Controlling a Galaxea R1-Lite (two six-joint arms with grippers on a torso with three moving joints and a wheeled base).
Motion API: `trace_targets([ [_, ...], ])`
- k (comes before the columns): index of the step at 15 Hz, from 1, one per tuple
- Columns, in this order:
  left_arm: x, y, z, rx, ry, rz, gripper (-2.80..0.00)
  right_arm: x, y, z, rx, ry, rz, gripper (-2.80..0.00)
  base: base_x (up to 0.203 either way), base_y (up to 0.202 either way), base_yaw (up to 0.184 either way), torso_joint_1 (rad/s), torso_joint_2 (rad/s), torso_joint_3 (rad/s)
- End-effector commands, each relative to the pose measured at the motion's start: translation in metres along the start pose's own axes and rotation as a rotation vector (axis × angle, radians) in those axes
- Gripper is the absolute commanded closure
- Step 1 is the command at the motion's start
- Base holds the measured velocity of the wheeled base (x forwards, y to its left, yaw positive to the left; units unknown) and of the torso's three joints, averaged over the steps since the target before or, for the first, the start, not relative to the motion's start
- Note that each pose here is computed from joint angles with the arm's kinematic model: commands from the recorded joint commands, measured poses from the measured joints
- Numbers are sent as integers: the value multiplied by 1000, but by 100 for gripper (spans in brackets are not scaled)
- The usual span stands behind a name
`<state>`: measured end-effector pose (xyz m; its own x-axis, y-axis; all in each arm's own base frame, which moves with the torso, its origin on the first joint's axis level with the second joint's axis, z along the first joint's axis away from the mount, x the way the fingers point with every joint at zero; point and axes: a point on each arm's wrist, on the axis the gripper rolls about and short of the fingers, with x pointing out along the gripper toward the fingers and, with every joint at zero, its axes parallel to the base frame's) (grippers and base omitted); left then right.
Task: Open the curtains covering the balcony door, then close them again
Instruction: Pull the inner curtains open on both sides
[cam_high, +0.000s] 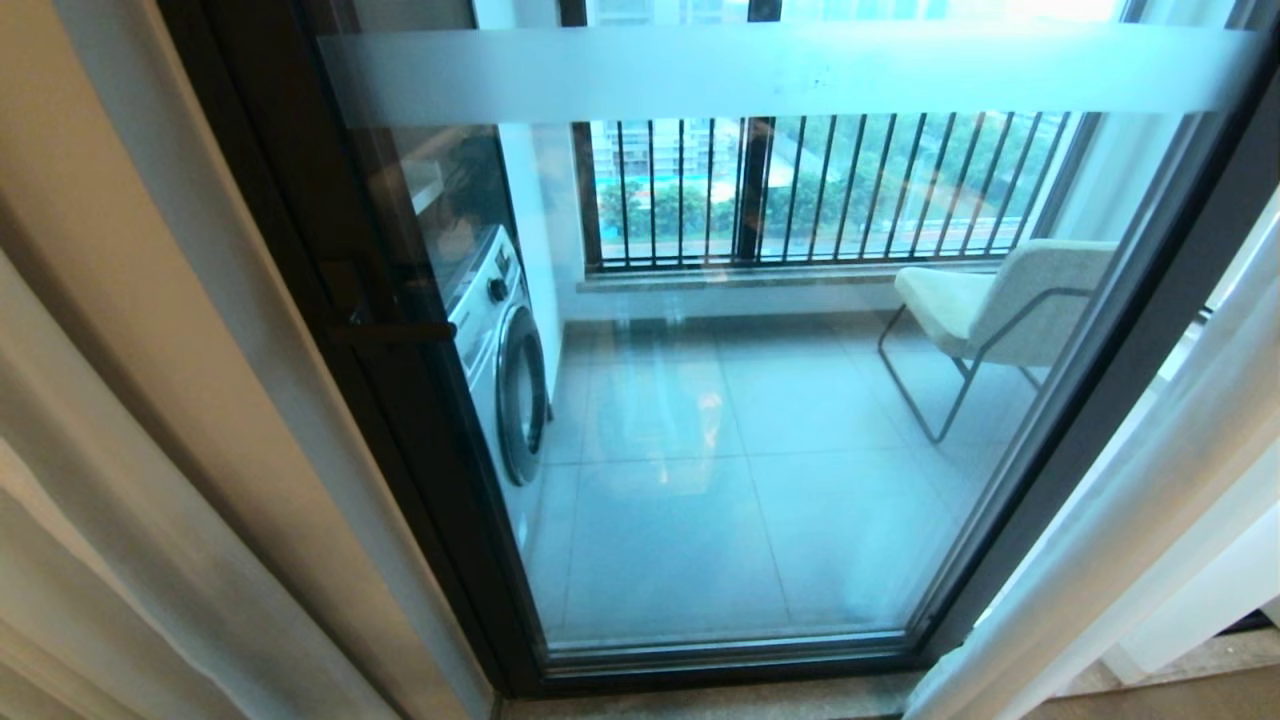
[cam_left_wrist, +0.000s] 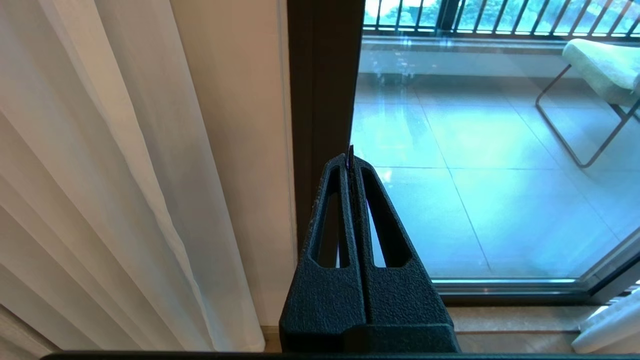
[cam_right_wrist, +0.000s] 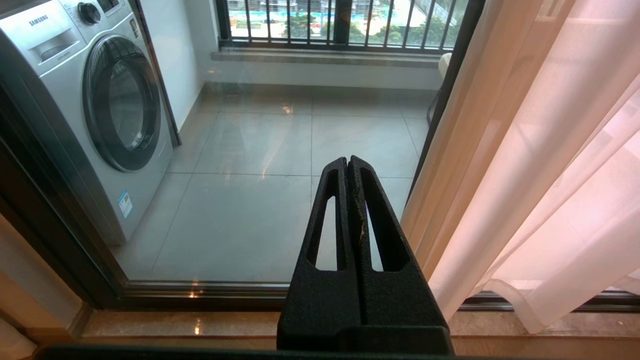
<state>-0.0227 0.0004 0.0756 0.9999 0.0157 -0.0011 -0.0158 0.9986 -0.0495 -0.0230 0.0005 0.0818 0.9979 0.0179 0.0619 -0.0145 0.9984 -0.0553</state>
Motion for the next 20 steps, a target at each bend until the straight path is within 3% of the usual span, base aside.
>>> trace_targets([
  [1, 0, 0, 0, -1, -1, 1, 0, 0, 0, 0, -1, 1, 1, 0, 0, 0, 0, 0, 0, 0],
  [9, 0, 0, 0, 0, -1, 1, 0, 0, 0, 0, -1, 1, 2, 0, 1, -7, 2, 0, 0, 1],
  [20, 0, 0, 0, -1, -1, 1, 0, 0, 0, 0, -1, 1, 1, 0, 0, -179, 0, 3, 4, 2],
])
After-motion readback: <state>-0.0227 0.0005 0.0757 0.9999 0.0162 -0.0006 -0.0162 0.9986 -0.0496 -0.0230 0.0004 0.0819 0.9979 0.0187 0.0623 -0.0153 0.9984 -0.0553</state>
